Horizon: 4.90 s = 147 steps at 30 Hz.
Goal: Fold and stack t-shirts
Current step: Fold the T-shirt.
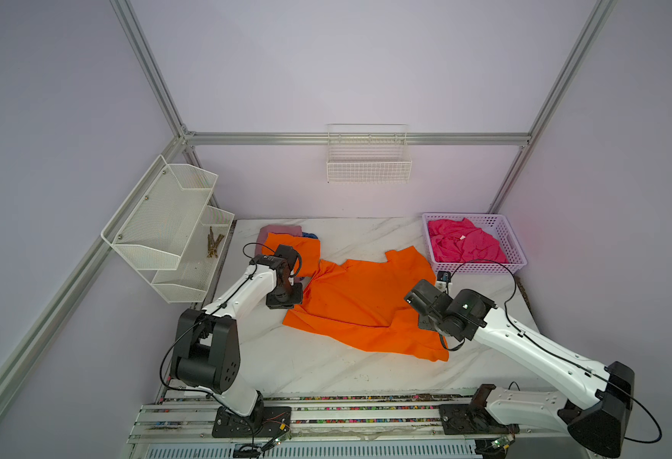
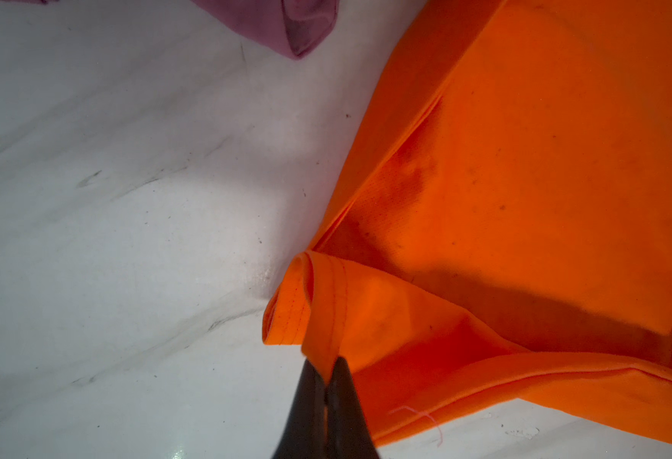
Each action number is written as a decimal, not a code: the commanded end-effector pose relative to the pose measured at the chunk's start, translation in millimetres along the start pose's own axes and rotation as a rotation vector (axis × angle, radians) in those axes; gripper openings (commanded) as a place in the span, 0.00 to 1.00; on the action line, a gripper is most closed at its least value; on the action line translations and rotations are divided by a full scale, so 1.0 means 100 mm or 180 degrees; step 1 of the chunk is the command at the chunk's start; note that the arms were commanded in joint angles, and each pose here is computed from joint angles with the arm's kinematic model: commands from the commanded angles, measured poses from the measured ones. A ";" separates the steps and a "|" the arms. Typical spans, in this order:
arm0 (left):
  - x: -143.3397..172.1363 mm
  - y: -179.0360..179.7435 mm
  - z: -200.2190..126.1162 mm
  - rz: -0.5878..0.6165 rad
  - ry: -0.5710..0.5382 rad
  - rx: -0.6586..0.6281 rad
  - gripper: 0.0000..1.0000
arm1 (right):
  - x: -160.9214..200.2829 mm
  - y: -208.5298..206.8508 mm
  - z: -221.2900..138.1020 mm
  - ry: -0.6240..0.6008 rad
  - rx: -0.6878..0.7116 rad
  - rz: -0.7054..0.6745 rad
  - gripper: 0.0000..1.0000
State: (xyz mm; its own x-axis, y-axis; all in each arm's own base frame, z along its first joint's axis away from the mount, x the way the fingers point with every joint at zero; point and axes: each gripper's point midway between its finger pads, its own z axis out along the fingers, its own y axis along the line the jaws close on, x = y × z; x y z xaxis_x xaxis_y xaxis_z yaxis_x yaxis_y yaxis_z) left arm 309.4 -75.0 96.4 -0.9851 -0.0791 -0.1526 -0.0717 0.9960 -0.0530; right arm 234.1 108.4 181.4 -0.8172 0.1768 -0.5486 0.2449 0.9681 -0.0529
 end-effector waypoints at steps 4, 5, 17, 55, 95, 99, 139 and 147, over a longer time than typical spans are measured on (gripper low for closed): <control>-0.11 0.00 -0.07 0.0027 -0.0084 -0.0001 0.00 | -0.34 0.19 -0.01 -0.0220 -0.0104 -0.0121 0.00; -0.11 0.01 -0.06 0.0016 -0.0078 -0.0006 0.00 | -0.37 0.20 0.00 -0.0222 -0.0105 -0.0134 0.00; -0.21 0.04 -0.12 -0.0008 -0.0160 -0.0106 0.00 | -0.48 0.24 0.13 -0.0201 -0.0108 -0.0231 0.00; -0.10 0.11 -0.05 -0.0143 -0.0015 -0.0205 0.00 | -0.75 0.32 0.66 0.0107 -0.0089 -0.0476 0.00; 0.19 0.13 -0.38 -0.0257 0.0286 -0.0191 0.00 | -0.19 0.21 0.65 0.0611 -0.0294 -0.0511 0.00; 0.03 0.06 -0.28 -0.0206 0.0217 -0.0135 0.00 | -0.25 0.23 0.66 0.0575 -0.0268 -0.0544 0.00; -0.45 -0.07 0.22 -0.0062 0.0308 -0.0254 0.01 | -0.35 0.26 0.80 0.0521 -0.0070 -0.0448 0.09; -0.57 -0.08 0.17 -0.0048 0.0182 -0.0268 0.02 | -0.40 0.30 0.82 0.0475 -0.0098 -0.0415 0.06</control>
State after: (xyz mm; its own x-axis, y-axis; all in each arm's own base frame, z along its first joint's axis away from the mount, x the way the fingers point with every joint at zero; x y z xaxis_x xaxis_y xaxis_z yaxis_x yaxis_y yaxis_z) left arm 356.0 -79.8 78.0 -0.9953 -0.0865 -0.0436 -0.0876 0.9959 0.0241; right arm 302.6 112.3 124.7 -0.9296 0.0539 -0.3647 0.0987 0.9895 -0.1054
